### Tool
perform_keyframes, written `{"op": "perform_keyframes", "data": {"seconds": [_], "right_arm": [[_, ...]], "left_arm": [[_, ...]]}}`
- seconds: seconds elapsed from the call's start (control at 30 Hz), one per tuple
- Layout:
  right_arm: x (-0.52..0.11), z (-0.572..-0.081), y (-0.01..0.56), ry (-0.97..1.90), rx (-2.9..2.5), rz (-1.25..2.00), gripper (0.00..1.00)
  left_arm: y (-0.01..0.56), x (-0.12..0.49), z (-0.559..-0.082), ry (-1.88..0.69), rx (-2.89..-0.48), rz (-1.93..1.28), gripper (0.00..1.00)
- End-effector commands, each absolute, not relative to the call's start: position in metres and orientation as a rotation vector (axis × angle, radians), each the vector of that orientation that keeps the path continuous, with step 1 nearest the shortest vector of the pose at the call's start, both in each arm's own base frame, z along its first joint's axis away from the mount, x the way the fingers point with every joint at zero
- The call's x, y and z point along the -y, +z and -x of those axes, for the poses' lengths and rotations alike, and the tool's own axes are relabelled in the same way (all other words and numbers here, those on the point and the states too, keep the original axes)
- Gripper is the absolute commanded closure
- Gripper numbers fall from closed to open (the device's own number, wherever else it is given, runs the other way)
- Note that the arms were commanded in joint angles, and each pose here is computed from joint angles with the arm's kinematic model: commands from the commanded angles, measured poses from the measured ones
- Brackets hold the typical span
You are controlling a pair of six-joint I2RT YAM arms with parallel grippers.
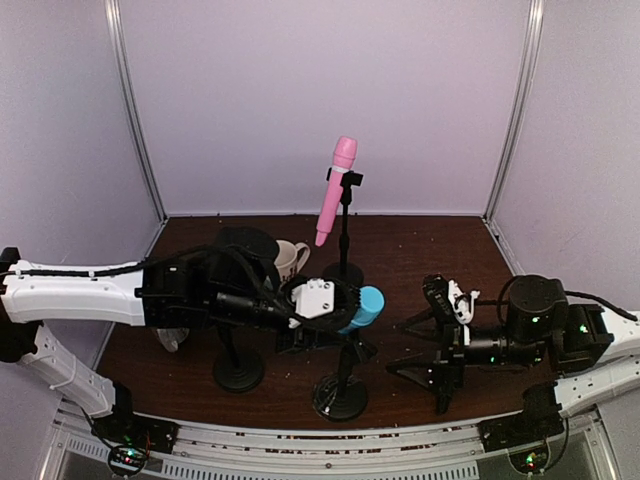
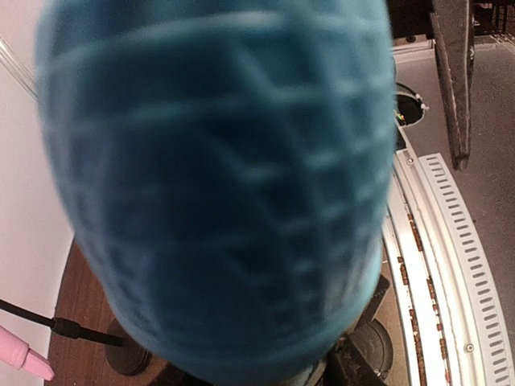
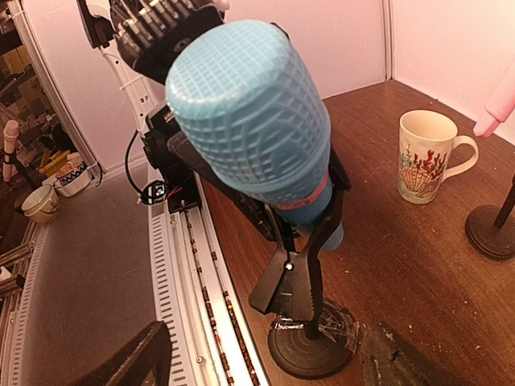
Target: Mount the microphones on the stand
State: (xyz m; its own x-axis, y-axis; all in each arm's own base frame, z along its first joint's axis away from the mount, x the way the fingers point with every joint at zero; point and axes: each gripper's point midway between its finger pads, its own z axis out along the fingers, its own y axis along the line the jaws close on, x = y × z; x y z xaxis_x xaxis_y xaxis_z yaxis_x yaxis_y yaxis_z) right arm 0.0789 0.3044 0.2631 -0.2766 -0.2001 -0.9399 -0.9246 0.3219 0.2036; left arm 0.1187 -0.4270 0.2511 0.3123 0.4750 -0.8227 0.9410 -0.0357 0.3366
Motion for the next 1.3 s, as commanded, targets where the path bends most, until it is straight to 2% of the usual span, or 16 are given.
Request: {"op": "perform_keyframes", "data": {"seconds": [0.0,0.37,0.67,0.87,0.9,1.03,1.17,1.27], "right_arm": [[-0.297,-0.085,0.268,0.983,-1.689,0.989,0.18],[-0.283,-0.096,0.265,0.926,-1.691,0.920,0.18],[-0.279,-0.108,0.258,0.847,-1.716,0.881,0.18],[-0.274,-0.118,0.251,0.778,-1.743,0.845,0.18],[-0.274,-0.118,0.250,0.776,-1.747,0.844,0.18],[-0.271,-0.125,0.243,0.737,-1.782,0.817,0.17],[-0.267,-0.135,0.238,0.692,-1.824,0.766,0.16],[-0.268,-0.137,0.235,0.685,-1.839,0.756,0.16]], "left_arm": [[0.254,0.429,-0.133,-0.580,-1.291,-1.599,0.69],[0.290,0.426,-0.203,-0.441,-1.294,-1.319,0.74],[0.292,0.422,-0.271,-0.354,-1.310,-1.158,0.75],[0.289,0.424,-0.290,-0.318,-1.322,-1.132,0.73],[0.286,0.424,-0.291,-0.316,-1.328,-1.136,0.71],[0.282,0.420,-0.294,-0.309,-1.360,-1.113,0.50],[0.285,0.413,-0.292,-0.314,-1.380,-1.090,0.35],[0.290,0.407,-0.285,-0.330,-1.389,-1.097,0.12]]}}
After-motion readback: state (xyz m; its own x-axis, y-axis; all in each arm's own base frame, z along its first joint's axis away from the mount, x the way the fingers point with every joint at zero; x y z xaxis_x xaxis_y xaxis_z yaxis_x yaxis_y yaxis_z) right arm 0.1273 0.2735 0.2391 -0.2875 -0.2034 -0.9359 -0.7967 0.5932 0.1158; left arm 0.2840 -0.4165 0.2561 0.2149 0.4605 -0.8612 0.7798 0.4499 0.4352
